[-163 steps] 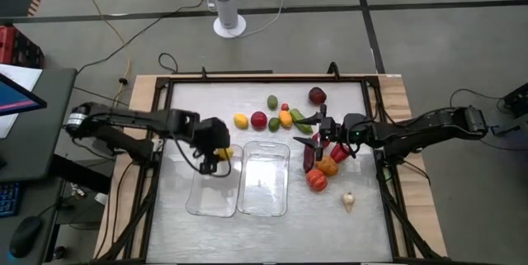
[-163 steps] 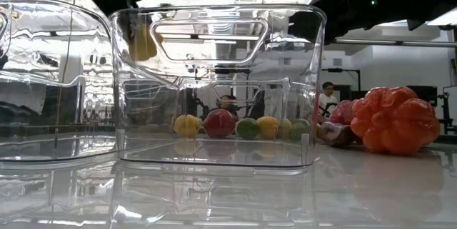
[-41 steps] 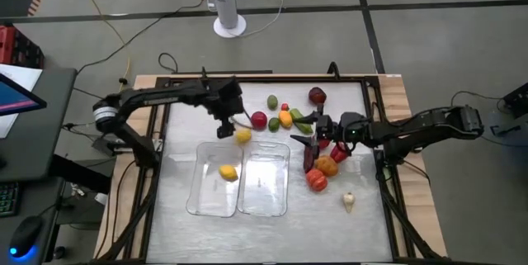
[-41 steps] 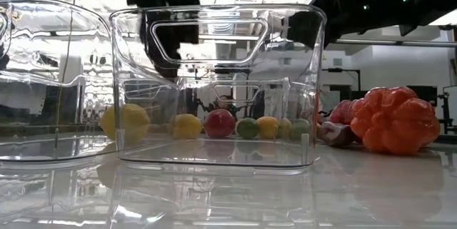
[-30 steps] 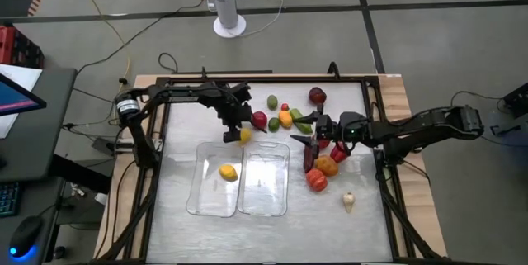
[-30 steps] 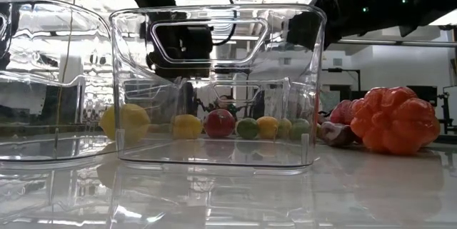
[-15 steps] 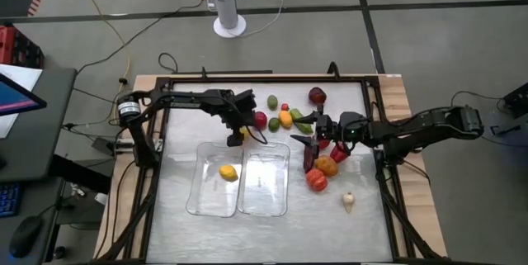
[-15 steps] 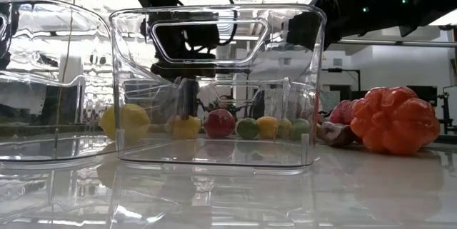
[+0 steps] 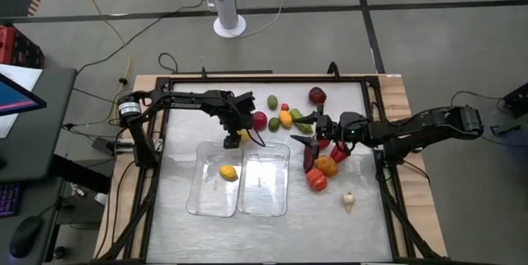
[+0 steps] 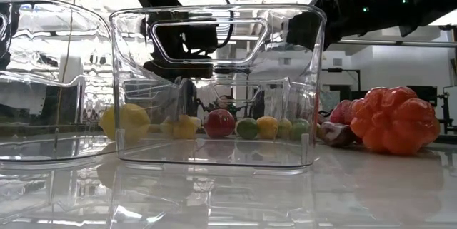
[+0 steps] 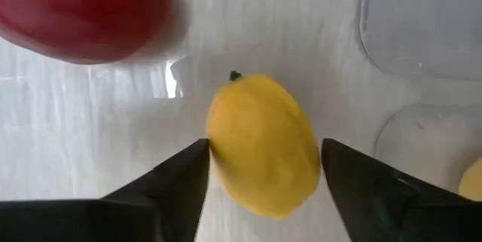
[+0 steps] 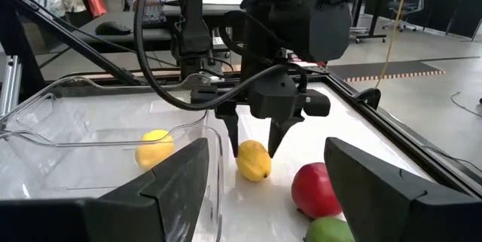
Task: Sort produce into baskets
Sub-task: Put the lemon into the left transparent bin
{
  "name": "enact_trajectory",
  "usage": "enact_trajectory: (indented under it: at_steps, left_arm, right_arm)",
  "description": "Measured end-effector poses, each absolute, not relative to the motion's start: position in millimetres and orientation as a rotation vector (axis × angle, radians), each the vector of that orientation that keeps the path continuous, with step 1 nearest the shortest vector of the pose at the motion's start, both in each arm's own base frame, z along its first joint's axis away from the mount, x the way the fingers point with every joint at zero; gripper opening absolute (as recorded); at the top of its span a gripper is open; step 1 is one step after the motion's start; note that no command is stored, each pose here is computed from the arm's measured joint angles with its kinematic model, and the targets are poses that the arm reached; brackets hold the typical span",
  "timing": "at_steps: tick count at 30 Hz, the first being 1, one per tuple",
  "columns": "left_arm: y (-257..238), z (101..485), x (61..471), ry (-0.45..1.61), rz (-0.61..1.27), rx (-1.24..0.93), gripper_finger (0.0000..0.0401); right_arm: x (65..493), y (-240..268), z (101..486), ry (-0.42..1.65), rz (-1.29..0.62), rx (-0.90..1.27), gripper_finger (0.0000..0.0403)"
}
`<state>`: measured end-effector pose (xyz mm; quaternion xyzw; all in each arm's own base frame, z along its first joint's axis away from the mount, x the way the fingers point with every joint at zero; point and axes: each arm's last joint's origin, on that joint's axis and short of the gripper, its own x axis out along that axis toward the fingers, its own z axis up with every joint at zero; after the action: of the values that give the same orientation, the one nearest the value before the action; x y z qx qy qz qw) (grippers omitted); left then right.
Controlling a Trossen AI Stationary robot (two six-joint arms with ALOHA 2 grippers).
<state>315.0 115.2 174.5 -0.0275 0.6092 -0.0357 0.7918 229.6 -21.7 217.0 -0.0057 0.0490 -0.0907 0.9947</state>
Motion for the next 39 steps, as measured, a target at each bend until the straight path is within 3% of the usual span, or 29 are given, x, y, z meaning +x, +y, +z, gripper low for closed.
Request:
enact_trajectory:
  at_steps: [5,9,17,25,32,39]
  left_arm:
    - [115.3,174.5,315.0,1.311,-0.084,-0.044,0.0157]
    - [115.3,174.5,315.0,1.310,-0.089,-0.035,0.0129]
    - [117.8,187.6,314.4,1.391,-0.053,0.022,0.0127]
    - [113.9,249.4,309.3,1.337,-0.019,0.023,0.0127]
    - [85.4,294.0,295.9,1.220,-0.144,-0.074,0.0127]
    - [41.3,303.2,294.1,1.219,-0.276,-0.133,0.0156]
  right_arm:
    - [229.6,-21.7,217.0,0.098,-0.182,-0.011,0.0291]
    - [229.6,-21.7,217.0,0.098,-0.182,-0.011,0.0291]
    - [229.6,-21.7,217.0,0.098,-0.182,-0.011,0.0291]
    - [229.6,-21.7,217.0,0.099,-0.182,-0.011,0.0291]
    - [229.6,-21.7,217.0,0.099,-0.182,-0.011,0.0291]
    - [229.6,-21.7,216.9,0.099,-0.183,-0.009,0.0291]
